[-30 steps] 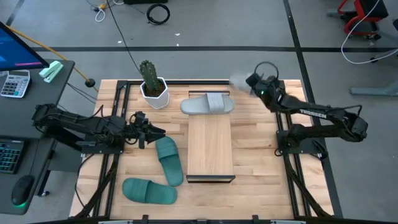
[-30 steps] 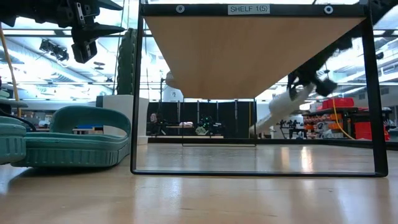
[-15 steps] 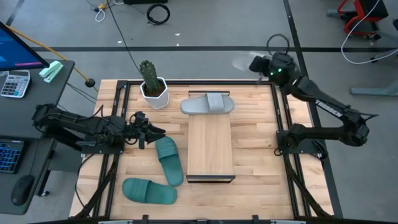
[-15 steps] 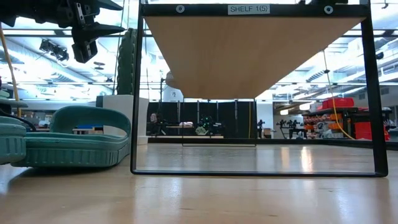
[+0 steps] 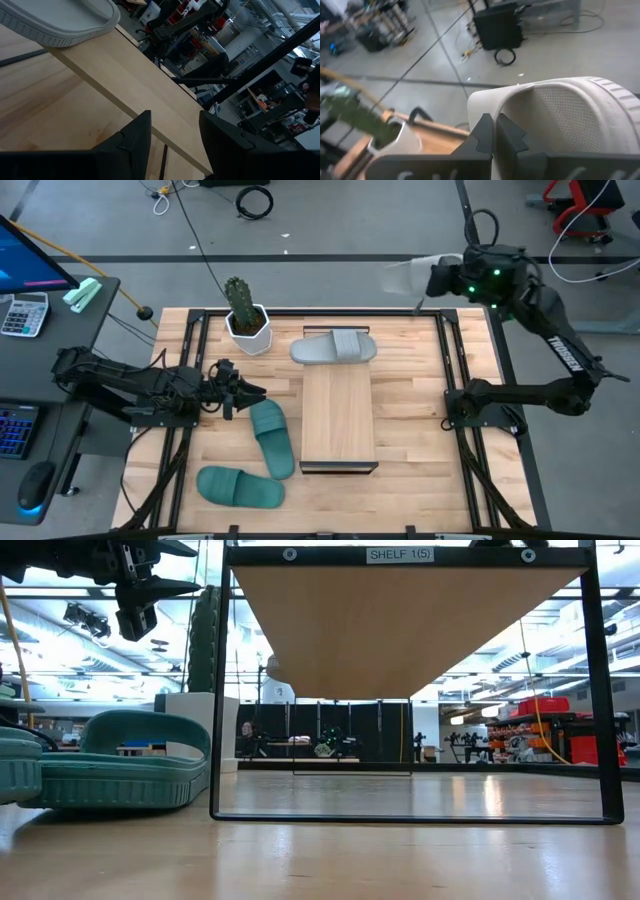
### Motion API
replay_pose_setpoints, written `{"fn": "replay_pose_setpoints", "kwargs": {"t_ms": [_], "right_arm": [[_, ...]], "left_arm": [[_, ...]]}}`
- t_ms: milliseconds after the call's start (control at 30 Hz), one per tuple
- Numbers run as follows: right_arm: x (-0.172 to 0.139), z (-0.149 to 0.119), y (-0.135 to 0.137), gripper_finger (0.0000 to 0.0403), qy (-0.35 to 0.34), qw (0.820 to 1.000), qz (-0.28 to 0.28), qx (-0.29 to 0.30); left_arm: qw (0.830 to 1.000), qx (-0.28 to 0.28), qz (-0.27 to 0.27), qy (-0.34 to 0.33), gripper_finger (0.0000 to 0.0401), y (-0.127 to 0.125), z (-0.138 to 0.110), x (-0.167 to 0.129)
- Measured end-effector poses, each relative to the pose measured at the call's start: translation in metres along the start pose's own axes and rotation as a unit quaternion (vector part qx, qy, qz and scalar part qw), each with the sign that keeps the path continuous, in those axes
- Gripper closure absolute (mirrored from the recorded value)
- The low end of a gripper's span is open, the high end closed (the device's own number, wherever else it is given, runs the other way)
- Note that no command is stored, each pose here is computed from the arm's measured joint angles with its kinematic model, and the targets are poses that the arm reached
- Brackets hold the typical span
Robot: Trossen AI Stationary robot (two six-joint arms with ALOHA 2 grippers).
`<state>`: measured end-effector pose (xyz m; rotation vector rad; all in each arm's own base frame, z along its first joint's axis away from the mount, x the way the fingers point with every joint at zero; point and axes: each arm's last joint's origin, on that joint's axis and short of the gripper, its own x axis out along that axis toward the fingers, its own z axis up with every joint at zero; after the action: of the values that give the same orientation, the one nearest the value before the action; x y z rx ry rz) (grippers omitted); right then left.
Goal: Pick and place slides into the shelf
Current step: Put the gray slide on the shelf
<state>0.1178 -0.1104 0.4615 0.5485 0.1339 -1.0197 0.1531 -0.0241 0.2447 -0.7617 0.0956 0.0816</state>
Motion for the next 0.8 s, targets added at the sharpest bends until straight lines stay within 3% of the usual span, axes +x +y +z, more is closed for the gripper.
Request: {"fn": "replay_pose_setpoints", "kwargs": {"t_ms": [433, 800], "right_arm": [[-0.046, 0.01, -0.001, 0.0396, 0.088, 0.992, 0.063, -0.071], [-0.06, 0.011, 0.003, 0.0396, 0.132, 0.967, 0.166, -0.143]], "left_arm": [[1.0, -0.005, 0.0, 0.0, 0.0229, 0.0, 0.0, 0.0], [1.0, -0.006, 0.0, -0.001, 0.0229, 0.0, 0.0, 0.0]]}}
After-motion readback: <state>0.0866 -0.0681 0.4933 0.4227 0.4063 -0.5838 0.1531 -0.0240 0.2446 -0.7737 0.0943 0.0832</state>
